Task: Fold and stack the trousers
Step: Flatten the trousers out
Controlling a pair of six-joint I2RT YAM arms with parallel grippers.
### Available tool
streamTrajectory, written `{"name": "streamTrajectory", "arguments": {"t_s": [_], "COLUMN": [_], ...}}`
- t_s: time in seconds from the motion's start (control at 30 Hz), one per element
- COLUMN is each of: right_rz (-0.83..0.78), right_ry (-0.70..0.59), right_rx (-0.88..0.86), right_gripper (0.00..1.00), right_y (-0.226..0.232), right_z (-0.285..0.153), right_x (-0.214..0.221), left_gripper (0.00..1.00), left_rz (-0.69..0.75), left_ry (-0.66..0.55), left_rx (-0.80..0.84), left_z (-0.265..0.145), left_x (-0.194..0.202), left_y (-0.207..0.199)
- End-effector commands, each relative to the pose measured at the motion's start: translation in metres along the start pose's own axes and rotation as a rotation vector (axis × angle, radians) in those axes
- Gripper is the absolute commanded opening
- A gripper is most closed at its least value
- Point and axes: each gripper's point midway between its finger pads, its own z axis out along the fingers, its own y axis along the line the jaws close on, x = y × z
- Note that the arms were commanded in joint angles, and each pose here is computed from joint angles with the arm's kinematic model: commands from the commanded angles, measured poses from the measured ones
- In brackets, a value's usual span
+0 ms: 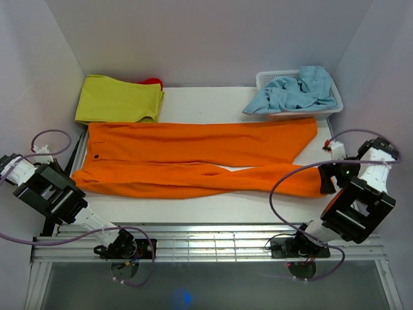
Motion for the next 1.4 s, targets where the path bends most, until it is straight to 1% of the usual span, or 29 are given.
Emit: {"name": "streamTrajectory", "arguments": {"t_s": [0.0, 0.07, 0.13, 0.17, 0.2, 0.23, 0.3, 0.33, 0.37, 0.47, 0.53, 0.63, 0.67, 0.73, 0.87, 0.97, 1.0, 1.03, 1.07, 1.1, 1.13, 1.17, 1.2, 1.27, 1.3, 1.33, 1.37], "right_rz": [-0.128, -0.045, 0.053, 0.100, 0.138, 0.212, 0.294, 0.338, 0.375, 0.439, 0.462, 0.522, 0.531, 0.551, 0.550, 0.557, 0.556, 0.556, 0.549, 0.546, 0.542, 0.519, 0.496, 0.470, 0.426, 0.412, 0.409], "right_ry": [0.313, 0.281, 0.234, 0.237, 0.232, 0.218, 0.211, 0.164, 0.154, 0.091, 0.072, 0.061, 0.063, 0.093, 0.146, 0.174, 0.181, 0.168, 0.167, 0.155, 0.128, 0.102, 0.063, -0.032, -0.086, -0.143, -0.171], "right_rx": [0.154, 0.156, 0.148, 0.105, 0.081, 0.064, -0.009, -0.055, -0.122, -0.181, -0.159, -0.172, -0.178, -0.159, -0.068, -0.058, -0.062, -0.078, -0.097, -0.102, -0.108, -0.105, -0.086, -0.080, -0.055, -0.057, -0.056], "right_gripper": [0.90, 0.90, 0.90, 0.91, 0.94, 0.98, 0.89, 0.84, 0.80, 0.78, 0.77, 0.72, 0.68, 0.67, 0.69, 0.68, 0.63, 0.55, 0.30, 0.17, 0.08, 0.08, 0.08, 0.08, 0.08, 0.08, 0.08], "right_y": [-0.038, -0.046, -0.052, -0.052, -0.052, -0.051, -0.049, -0.043, -0.033, -0.020, -0.023, -0.017, -0.014, -0.010, -0.013, -0.013, -0.013, -0.012, -0.012, -0.015, -0.018, -0.023, -0.035, -0.050, -0.063, -0.069, -0.076], "right_z": [0.026, 0.022, 0.008, 0.010, 0.009, 0.007, 0.006, 0.008, 0.011, 0.022, 0.037, 0.048, 0.050, 0.060, 0.075, 0.080, 0.081, 0.080, 0.076, 0.071, 0.066, 0.059, 0.039, 0.017, -0.011, -0.023, -0.031], "right_x": [0.088, 0.095, 0.084, 0.084, 0.083, 0.081, 0.080, 0.074, 0.073, 0.065, 0.067, 0.068, 0.068, 0.075, 0.089, 0.093, 0.093, 0.088, 0.083, 0.077, 0.068, 0.059, 0.040, 0.008, -0.018, -0.035, -0.047], "left_gripper": [0.00, 0.00, 0.00, 0.00, 0.00, 0.00, 0.00, 0.00, 0.00, 0.00, 0.00, 0.00, 0.00, 0.00, 0.00, 0.00, 0.00, 0.00, 0.00, 0.00, 0.00, 0.00, 0.00, 0.00, 0.00, 0.00, 0.00], "left_rz": [0.128, 0.120, 0.118, 0.118, 0.120, 0.124, 0.127, 0.127, 0.125, 0.122, 0.116, 0.117, 0.120, 0.123, 0.103, 0.087, 0.082, 0.083, 0.079, 0.079, 0.075, 0.073, 0.070, 0.070, 0.071, 0.075, 0.072], "left_ry": [-0.074, -0.052, -0.045, -0.042, -0.042, -0.042, -0.038, -0.037, -0.034, -0.032, -0.035, -0.041, -0.043, -0.042, -0.054, -0.052, -0.054, -0.055, -0.053, -0.055, -0.056, -0.055, -0.054, -0.064, -0.069, -0.081, -0.088], "left_rx": [-0.119, -0.118, -0.122, -0.124, -0.125, -0.127, -0.136, -0.138, -0.137, -0.132, -0.128, -0.136, -0.138, -0.141, -0.129, -0.117, -0.114, -0.113, -0.110, -0.111, -0.112, -0.111, -0.110, -0.113, -0.114, -0.113, -0.110], "left_z": [-0.012, -0.007, -0.006, -0.005, -0.006, -0.005, -0.006, -0.006, -0.005, -0.003, -0.003, -0.005, -0.006, -0.007, -0.007, -0.005, -0.005, -0.004, -0.003, -0.003, -0.004, -0.003, -0.002, -0.004, -0.005, -0.006, -0.007], "left_x": [-0.011, -0.002, 0.000, 0.001, 0.001, 0.001, 0.001, 0.001, 0.002, 0.004, 0.003, -0.001, -0.002, -0.003, -0.006, -0.006, -0.006, -0.007, -0.006, -0.008, -0.009, -0.009, -0.010, -0.015, -0.018, -0.023, -0.026], "left_y": [0.020, 0.021, 0.022, 0.023, 0.022, 0.023, 0.025, 0.026, 0.026, 0.025, 0.025, 0.026, 0.026, 0.027, 0.026, 0.025, 0.024, 0.024, 0.025, 0.026, 0.026, 0.027, 0.028, 0.030, 0.030, 0.031, 0.031]}}
